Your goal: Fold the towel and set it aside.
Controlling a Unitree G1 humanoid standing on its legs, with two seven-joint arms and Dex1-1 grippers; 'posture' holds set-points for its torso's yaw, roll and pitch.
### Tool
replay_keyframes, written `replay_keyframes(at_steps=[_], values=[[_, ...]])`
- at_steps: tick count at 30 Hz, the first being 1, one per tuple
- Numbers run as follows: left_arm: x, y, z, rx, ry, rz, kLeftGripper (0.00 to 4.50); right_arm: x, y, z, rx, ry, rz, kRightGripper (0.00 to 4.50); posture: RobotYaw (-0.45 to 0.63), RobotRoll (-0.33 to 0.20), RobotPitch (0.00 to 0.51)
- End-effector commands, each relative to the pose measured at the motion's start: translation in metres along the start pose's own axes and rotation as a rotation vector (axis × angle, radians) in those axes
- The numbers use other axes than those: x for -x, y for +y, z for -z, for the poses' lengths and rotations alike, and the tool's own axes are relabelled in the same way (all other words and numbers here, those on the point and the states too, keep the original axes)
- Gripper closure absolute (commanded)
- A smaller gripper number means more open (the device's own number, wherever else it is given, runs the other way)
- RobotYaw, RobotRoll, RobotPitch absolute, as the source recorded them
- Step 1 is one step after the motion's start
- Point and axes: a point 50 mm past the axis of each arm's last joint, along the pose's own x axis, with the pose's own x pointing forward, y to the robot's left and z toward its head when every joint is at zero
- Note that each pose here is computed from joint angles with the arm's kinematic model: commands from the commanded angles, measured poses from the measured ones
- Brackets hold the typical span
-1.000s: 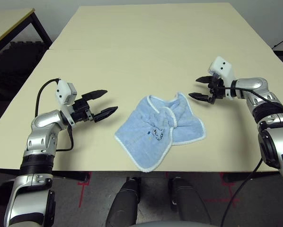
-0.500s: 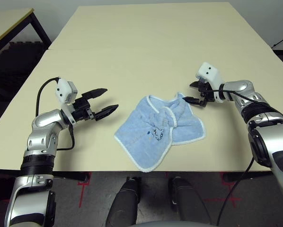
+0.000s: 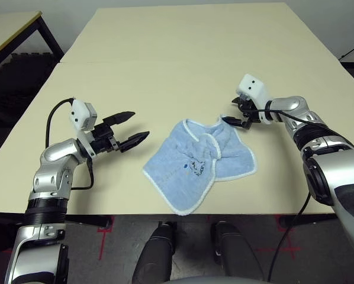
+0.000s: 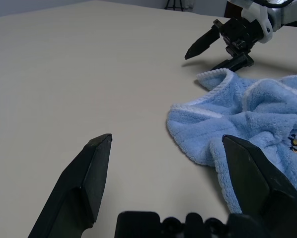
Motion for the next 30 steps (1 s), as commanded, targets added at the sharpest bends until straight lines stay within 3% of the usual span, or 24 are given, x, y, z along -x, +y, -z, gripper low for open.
replay_keyframes(at_steps=[1,6,9,19,26,30], values=[[0.003,-0.003,0.003,0.008,0.012,-0.001,0.00,-0.004,0.006,0.007,0.008,0.061,-0.039,0.04,0.10,0.000,0.164],[0.002,-0.002,0.004,0.009,0.013,-0.002,0.00,-0.005,0.010,0.010,0.010,0.102,-0.081,0.04,0.10,0.000,0.162],[0.002,-0.002,0.004,0.013,0.012,-0.003,0.00,-0.005,0.011,0.012,0.009,0.133,-0.099,0.60,0.10,0.000,0.162],[0.001,-0.002,0.004,0.024,0.011,-0.001,0.00,-0.001,0.011,0.014,-0.037,0.162,-0.169,4.34,0.09,0.000,0.158],[0.000,-0.001,0.004,0.029,0.015,0.001,0.00,0.007,0.000,0.008,-0.097,0.079,-0.107,4.49,0.09,0.000,0.153],[0.000,0.000,0.004,0.039,0.012,-0.009,0.00,0.013,-0.009,-0.011,-0.204,-0.153,-0.081,4.49,0.08,0.000,0.150]])
